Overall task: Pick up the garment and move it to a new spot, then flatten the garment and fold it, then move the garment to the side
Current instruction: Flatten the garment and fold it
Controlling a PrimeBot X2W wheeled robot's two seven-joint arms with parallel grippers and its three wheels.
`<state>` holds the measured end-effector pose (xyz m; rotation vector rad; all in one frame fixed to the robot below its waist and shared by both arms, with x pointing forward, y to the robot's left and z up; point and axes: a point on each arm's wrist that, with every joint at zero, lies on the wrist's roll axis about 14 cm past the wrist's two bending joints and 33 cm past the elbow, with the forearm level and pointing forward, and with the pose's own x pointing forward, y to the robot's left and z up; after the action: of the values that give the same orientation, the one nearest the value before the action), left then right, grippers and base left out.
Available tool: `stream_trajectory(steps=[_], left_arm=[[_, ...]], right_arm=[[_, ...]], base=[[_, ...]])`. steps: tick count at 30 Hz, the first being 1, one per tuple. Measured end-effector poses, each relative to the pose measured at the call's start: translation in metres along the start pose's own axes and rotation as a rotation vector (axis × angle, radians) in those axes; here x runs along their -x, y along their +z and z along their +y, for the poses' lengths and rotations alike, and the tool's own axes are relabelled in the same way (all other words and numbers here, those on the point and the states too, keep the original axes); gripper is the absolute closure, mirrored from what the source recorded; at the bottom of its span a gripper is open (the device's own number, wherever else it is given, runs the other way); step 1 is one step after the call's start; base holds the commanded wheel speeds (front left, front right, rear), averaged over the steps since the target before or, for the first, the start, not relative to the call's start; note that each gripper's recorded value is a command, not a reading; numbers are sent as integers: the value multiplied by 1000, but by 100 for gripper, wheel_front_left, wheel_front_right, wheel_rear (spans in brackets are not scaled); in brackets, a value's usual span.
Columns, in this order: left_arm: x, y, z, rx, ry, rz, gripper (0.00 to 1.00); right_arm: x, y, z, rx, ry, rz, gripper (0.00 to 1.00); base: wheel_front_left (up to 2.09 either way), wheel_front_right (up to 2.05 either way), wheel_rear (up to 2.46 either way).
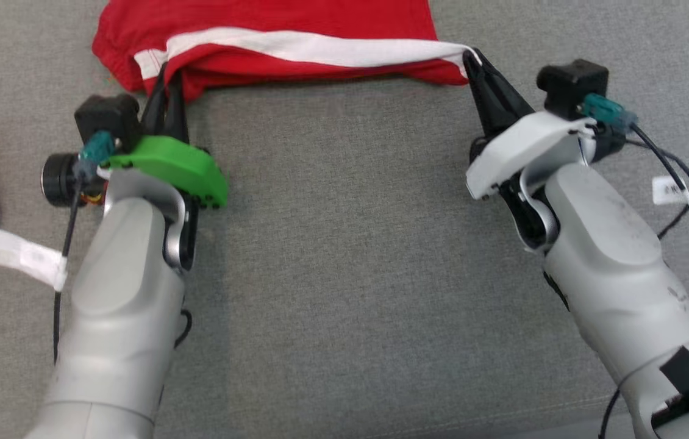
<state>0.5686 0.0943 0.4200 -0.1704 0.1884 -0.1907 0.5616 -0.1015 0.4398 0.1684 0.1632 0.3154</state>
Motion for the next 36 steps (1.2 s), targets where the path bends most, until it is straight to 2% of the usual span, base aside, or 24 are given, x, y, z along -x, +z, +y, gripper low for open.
stream_trajectory(steps=[7,12,23,30,33,36], left_arm=[[70,-12,-15,-21,-40,-42,100],[117,3,-35,-64,-78,-109,100],[200,22,-52,-56,-65,-162,100],[206,14,-63,-23,-101,-84,100],[201,1,-61,-5,-99,-26,100],[185,6,-62,-9,-109,-40,100]], right_arm=[[66,-13,-2,-47,-27,-43,100],[113,-11,5,-42,-44,-80,100],[197,14,30,-27,-77,-127,100],[203,25,19,35,-89,-96,100],[181,34,8,81,-69,-95,100],[151,44,1,125,-32,-96,100]], base=[[0,0,0],[0,0,0],[0,0,0],[0,0,0],[0,0,0],[0,0,0]])
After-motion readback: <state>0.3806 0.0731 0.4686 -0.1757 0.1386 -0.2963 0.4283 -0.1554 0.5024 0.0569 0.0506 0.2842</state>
